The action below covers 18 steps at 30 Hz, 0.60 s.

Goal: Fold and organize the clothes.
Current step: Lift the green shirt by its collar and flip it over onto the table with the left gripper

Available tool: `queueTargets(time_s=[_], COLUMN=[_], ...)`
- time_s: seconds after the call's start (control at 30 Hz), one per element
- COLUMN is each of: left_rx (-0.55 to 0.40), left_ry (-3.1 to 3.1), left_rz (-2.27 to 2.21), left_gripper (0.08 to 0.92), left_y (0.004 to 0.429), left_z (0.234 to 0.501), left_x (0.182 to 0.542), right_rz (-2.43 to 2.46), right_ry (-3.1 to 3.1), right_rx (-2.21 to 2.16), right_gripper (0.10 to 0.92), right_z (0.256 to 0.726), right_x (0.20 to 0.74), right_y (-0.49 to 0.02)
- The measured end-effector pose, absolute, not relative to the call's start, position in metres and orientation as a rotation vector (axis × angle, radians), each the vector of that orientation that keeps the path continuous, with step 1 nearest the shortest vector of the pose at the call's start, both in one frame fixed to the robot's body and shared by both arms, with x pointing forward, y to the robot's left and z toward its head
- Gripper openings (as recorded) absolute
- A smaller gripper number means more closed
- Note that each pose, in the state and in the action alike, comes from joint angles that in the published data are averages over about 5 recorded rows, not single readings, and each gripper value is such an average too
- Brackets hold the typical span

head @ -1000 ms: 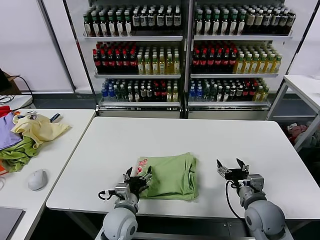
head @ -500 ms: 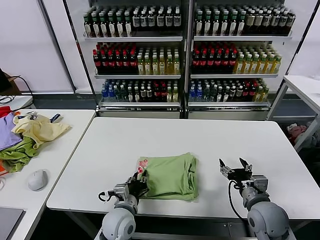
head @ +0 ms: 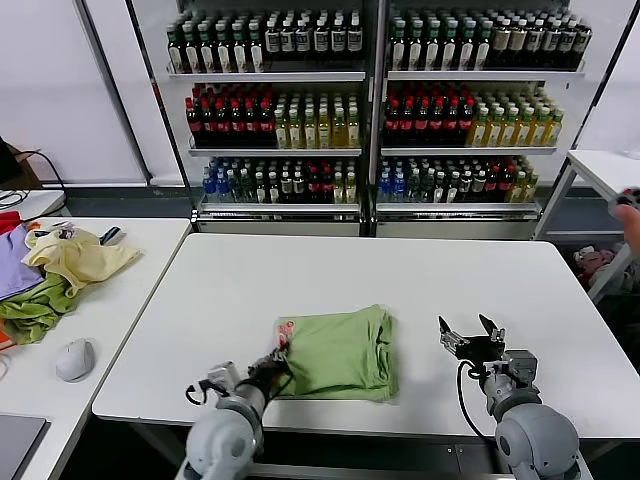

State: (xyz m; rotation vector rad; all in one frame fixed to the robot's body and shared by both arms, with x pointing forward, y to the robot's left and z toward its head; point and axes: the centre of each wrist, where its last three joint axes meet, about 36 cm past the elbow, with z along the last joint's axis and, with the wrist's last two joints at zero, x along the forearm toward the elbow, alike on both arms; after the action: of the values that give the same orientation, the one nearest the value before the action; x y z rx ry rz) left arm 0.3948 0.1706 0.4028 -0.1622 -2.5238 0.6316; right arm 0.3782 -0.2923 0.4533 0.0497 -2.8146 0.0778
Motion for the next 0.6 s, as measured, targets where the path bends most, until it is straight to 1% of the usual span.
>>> queueTargets(time_s=[0.17, 0.37, 0.5, 0.6], left_rx=[-0.125, -0.028, 0.040, 0.070], left_ry=[-2.533, -2.559, -2.602, -2.650], left_rz=[0.788, 0.916, 0.961, 0.978], left_gripper=[0.112, 0.112, 0.112, 0.112], left_y=[0.205, 0.267, 0.314, 0.339], left_z=[0.422, 0.446, 0.469, 0.491], left_x=[0.402, 0.407, 0.405, 0.401], right_rz=[0.080, 0.075, 0.069, 0.065], right_ry=[-2.821, -2.829, -2.834, -2.837], right_rx=[0.055, 0.069, 0.078, 0.082], right_gripper=[0.823, 0.823, 0.823, 0.823], right_z=[0.455, 0.457, 0.458, 0.459], right_x=[0.379, 0.381, 0.382, 0.381], right_y=[-0.293, -0.292, -0.291, -0.290])
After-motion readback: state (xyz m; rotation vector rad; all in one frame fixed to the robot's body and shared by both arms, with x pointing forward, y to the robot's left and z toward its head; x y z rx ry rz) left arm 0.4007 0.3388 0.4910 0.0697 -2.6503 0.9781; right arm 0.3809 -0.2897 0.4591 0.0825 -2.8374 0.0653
